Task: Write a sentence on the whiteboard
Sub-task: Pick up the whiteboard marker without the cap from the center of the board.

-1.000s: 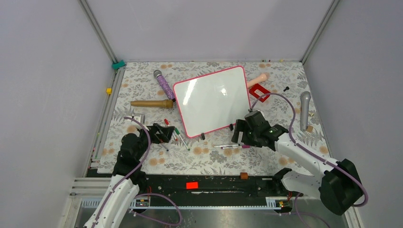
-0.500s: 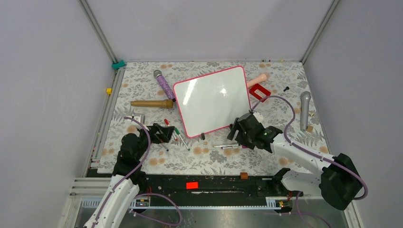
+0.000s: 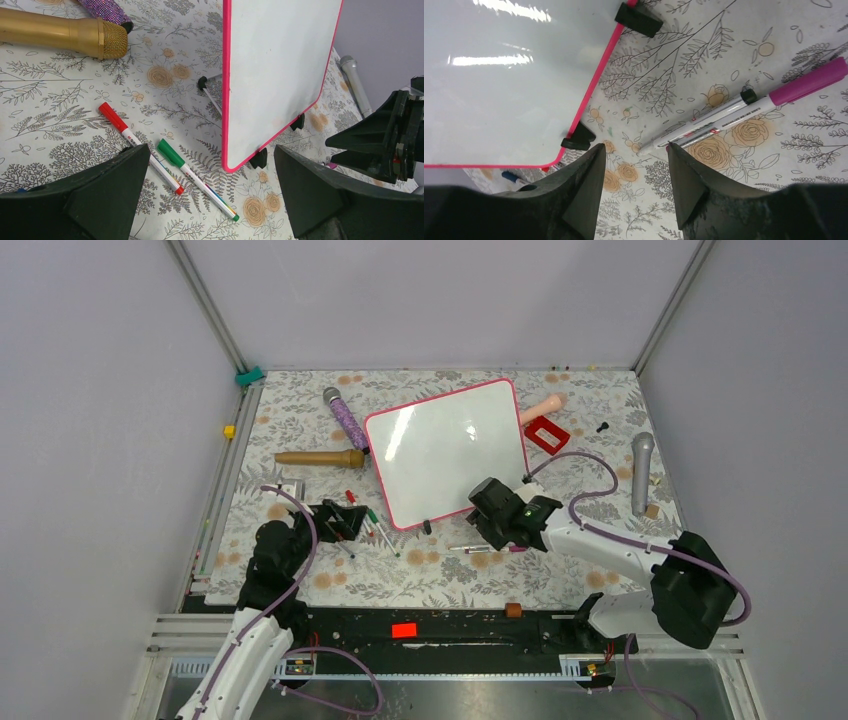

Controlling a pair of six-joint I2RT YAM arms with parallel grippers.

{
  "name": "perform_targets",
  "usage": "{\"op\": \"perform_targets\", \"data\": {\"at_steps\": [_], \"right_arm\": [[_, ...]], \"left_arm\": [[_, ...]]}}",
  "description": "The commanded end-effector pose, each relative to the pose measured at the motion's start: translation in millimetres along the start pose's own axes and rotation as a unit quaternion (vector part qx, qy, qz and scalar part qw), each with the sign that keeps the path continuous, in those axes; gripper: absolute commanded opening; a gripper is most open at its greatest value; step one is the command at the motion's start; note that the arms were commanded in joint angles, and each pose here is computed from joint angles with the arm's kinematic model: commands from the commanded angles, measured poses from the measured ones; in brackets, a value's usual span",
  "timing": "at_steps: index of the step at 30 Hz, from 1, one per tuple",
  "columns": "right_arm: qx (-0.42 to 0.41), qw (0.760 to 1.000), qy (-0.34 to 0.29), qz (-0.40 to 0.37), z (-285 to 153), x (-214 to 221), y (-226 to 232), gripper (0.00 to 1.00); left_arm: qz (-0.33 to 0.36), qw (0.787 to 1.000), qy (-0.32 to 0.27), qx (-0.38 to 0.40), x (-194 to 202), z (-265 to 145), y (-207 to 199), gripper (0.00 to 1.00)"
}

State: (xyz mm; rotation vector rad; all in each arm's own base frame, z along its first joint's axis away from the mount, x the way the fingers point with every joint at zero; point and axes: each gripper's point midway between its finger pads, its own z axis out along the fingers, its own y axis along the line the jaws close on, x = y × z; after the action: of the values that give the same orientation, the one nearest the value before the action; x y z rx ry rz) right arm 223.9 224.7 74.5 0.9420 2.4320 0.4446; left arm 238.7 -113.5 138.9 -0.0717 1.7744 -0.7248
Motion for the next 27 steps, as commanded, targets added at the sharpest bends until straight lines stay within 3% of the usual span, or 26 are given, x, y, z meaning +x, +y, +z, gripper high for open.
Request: {"op": "perform_targets", "data": {"at_steps": [1, 27], "right_arm": [[0.038, 0.996, -0.047, 0.064, 5, -13, -14, 0.56], [0.122, 0.989, -0.028, 0.072, 43, 12, -60, 0.55]], "left_arm": [[0.005, 1.0, -0.02, 0.014, -10, 1, -6, 0.99], [0.001, 1.0, -0.017, 0.001, -10, 2, -2, 0.99]]}}
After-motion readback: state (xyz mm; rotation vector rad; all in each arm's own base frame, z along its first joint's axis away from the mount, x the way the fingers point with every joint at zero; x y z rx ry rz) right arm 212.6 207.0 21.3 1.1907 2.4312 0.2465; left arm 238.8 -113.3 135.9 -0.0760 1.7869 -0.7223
